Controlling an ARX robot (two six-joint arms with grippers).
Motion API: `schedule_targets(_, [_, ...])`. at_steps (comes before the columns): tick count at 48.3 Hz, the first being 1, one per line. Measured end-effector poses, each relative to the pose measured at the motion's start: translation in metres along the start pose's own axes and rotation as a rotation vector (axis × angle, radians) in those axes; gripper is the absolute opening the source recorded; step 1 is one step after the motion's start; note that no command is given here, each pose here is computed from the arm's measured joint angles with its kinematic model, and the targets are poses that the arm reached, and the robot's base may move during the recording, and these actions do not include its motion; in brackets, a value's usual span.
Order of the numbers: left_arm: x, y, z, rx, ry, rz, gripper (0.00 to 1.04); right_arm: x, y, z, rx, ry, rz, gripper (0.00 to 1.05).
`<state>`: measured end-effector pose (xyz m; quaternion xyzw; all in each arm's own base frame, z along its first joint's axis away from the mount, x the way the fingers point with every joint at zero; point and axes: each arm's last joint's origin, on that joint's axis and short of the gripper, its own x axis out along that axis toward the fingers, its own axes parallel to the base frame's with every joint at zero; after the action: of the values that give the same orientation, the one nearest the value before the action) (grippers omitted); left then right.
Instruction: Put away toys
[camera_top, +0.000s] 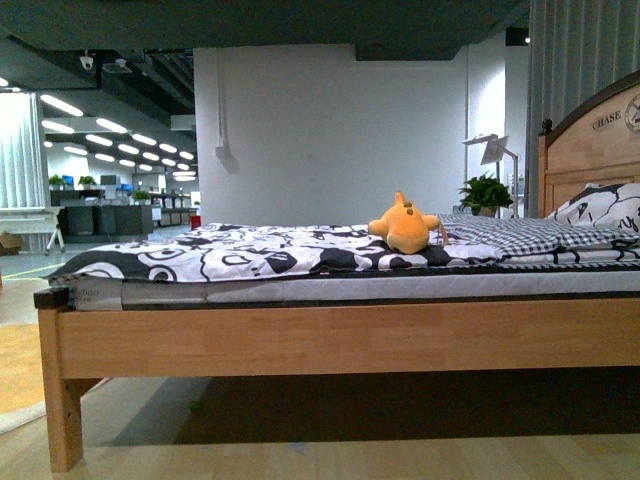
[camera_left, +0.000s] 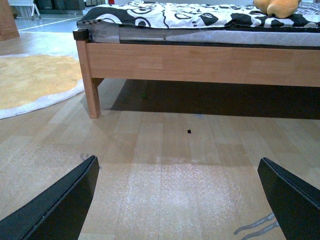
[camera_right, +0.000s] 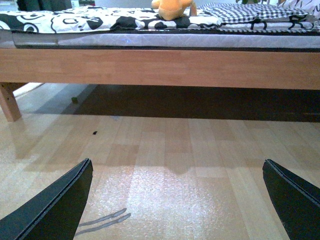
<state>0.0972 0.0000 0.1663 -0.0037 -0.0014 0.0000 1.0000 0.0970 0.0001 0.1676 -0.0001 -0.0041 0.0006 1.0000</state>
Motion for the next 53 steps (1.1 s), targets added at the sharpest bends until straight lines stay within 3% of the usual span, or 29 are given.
schedule_targets(53, [0.0,0.0,0.0,0.0,0.0,0.0,0.99,0.0,0.0,0.0,0.0,0.0,0.0,1.04])
